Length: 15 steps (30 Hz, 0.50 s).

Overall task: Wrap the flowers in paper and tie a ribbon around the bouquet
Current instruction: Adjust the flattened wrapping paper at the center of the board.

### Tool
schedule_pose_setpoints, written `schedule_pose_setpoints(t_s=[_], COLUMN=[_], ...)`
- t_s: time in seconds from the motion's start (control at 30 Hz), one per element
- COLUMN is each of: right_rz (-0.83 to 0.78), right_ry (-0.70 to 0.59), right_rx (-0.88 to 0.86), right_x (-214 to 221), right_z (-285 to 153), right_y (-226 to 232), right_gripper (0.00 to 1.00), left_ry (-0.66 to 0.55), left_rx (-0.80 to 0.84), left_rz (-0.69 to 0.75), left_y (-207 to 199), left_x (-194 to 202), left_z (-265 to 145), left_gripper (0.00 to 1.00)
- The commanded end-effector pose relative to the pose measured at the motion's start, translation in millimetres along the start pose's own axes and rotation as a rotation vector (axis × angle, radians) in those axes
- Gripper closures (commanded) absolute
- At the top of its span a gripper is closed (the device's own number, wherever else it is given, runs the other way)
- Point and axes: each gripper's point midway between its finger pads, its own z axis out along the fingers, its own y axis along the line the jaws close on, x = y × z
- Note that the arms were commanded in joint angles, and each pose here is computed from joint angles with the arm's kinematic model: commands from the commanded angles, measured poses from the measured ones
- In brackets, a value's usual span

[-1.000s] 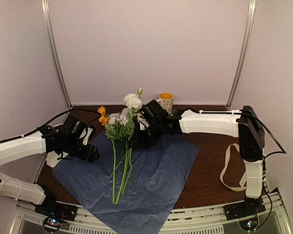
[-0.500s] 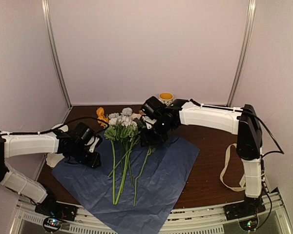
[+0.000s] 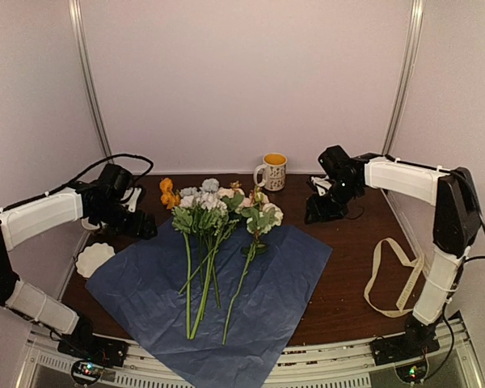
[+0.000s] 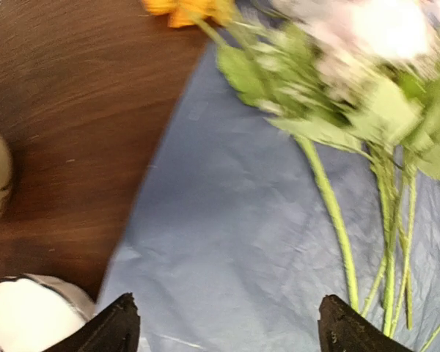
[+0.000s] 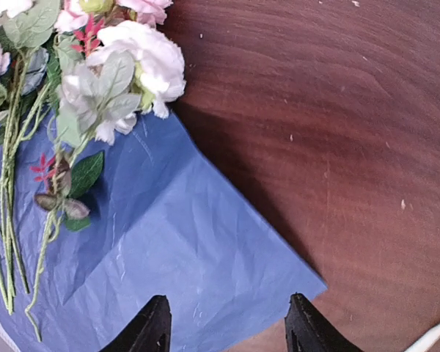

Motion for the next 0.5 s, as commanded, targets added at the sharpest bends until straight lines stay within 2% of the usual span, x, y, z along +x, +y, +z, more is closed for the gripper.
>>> schedule_pose_setpoints(t_s=[0.0,0.1,0.27,0.4,0.47], right_rz=[-0.061,-0.027,0.021,0.042,0.046], right_ry=[0.060,0.132,0.197,0.248,0.276], right_rx=[-0.119,-0.149,-0.196,-0.287,-0.344], right_x=[-21,-26,-25,-9,1], right_z=[30,63,95,105,106], right_y=[11,9,13,24,31], right_gripper=[0.46,0.45,0.45,0.47,0.48], left_ry=[0.073,0.088,0.140,0.188,0.200], left_rx=[-0.021,-0.033,0.009,0.086,0.116], left_rz=[-0.076,-0.104,-0.205,-0.220,-0.228], left_y=[40,58,85,77,72], left_x=[6,1,-5,3,9], left_z=[2,17,53,78,83], left_gripper=[0.08,0.04,0.02,0.03,0.07])
